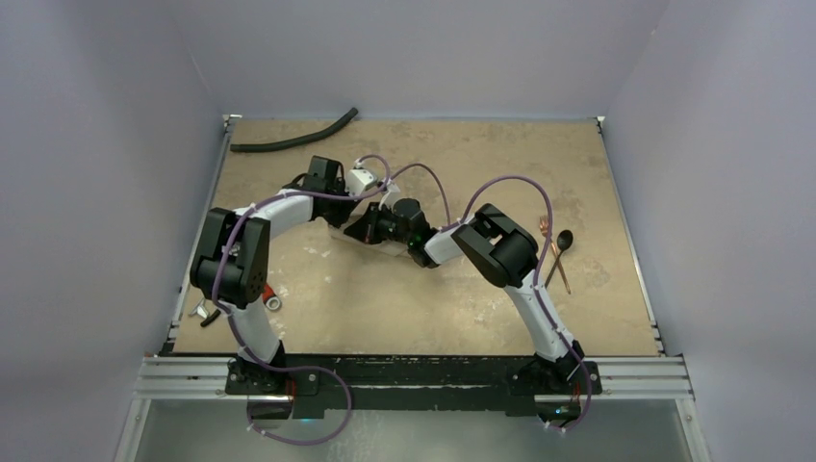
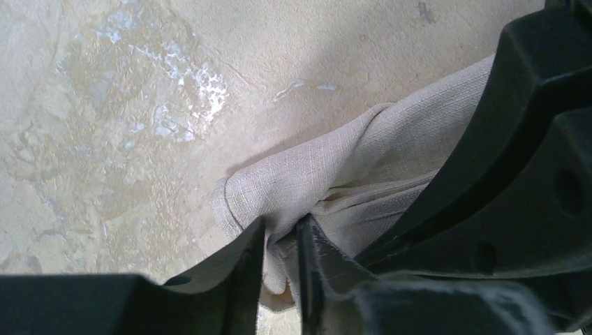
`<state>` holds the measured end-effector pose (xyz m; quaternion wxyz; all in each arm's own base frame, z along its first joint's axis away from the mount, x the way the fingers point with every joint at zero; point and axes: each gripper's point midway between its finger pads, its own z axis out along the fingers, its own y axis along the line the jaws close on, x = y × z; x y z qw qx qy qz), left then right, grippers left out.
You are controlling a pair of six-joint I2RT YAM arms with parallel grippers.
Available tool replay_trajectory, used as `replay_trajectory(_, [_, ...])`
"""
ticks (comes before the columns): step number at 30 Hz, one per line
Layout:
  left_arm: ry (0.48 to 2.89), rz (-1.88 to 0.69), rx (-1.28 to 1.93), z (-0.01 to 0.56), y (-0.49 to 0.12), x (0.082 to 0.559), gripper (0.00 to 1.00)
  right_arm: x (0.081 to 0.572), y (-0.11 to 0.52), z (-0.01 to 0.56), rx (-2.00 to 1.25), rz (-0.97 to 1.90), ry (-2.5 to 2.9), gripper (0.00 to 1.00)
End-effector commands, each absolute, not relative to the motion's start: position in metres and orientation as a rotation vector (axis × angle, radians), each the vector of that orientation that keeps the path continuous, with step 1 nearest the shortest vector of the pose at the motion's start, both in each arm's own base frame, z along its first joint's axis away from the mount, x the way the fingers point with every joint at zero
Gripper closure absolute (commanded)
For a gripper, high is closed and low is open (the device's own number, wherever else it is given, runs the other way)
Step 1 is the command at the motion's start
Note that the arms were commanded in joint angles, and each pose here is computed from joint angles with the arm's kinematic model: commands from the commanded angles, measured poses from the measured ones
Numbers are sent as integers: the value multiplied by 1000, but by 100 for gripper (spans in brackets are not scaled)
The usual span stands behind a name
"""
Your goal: Fold the napkin into a case and place the utensils inside
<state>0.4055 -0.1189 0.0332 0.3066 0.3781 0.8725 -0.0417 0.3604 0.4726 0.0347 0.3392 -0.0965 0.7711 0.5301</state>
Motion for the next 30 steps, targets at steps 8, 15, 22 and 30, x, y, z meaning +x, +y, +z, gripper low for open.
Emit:
replay_trajectory(8, [2245,-40,957,52,-116,421,100,357,459,12,-203,1290,2115,100])
replay_trajectory(15, [2270,-84,884,59,-123,428,78,352,454,0,-210,1266,2142,100])
replay_trajectory(22, [2232,-120,891,75,-131,437,76,351,455,-3,-213,1276,2144,100])
replay_trajectory(30, [2236,-191,918,80,-139,429,64,351,455,-1,-211,1282,2137,100])
